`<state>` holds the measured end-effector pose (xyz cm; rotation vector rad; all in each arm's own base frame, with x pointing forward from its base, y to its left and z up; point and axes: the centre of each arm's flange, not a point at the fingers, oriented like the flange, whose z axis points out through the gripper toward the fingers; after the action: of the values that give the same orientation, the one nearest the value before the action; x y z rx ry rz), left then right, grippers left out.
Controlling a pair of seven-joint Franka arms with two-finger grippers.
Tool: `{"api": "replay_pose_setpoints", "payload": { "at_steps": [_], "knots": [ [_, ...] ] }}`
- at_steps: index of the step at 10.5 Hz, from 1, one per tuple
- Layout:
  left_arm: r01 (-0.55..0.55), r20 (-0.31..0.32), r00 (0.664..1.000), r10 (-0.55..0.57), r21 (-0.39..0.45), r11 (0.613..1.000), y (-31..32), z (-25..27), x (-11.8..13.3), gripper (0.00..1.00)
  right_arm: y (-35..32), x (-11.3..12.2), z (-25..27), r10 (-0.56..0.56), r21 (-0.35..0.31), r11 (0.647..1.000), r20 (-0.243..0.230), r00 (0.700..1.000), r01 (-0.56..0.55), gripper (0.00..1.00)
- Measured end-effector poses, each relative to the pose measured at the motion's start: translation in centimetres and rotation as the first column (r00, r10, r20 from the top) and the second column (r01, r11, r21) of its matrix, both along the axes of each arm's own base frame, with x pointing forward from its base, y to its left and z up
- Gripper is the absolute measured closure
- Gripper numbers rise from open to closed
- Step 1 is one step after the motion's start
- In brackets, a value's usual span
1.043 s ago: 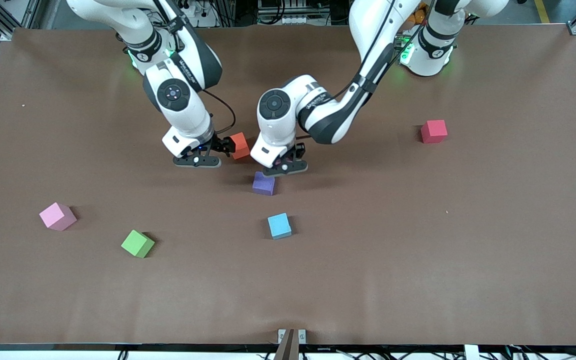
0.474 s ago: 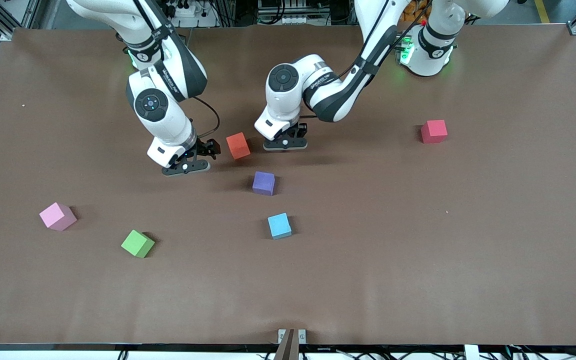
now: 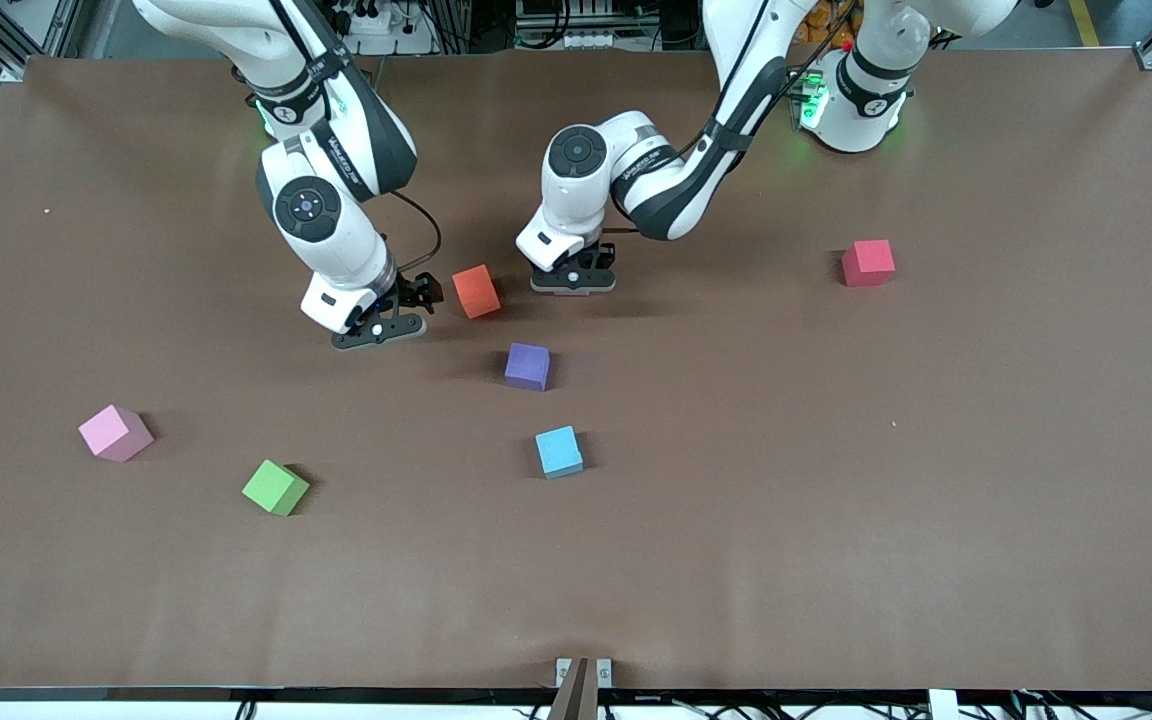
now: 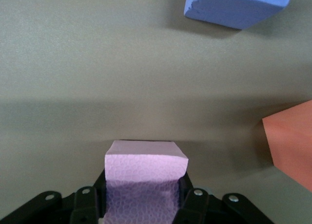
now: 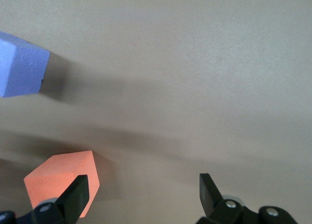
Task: Arrange blocks into number 1
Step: 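Place the pink cube by purple with the left gripper while the right grasps orange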
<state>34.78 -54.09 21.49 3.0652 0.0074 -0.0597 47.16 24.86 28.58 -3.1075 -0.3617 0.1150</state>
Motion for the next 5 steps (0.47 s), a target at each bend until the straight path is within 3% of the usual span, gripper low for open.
{"api": "replay_pose_setpoints", "payload": {
  "at_steps": [5],
  "knots": [
    [0.026,-0.006,1.0,-0.026,0.008,1.0,-0.6,-0.6,-1.6,0.44,1.4,-0.8,0.0,0.021,0.009,1.0,-0.005,1.0,-0.021,0.0]
  ]
}}
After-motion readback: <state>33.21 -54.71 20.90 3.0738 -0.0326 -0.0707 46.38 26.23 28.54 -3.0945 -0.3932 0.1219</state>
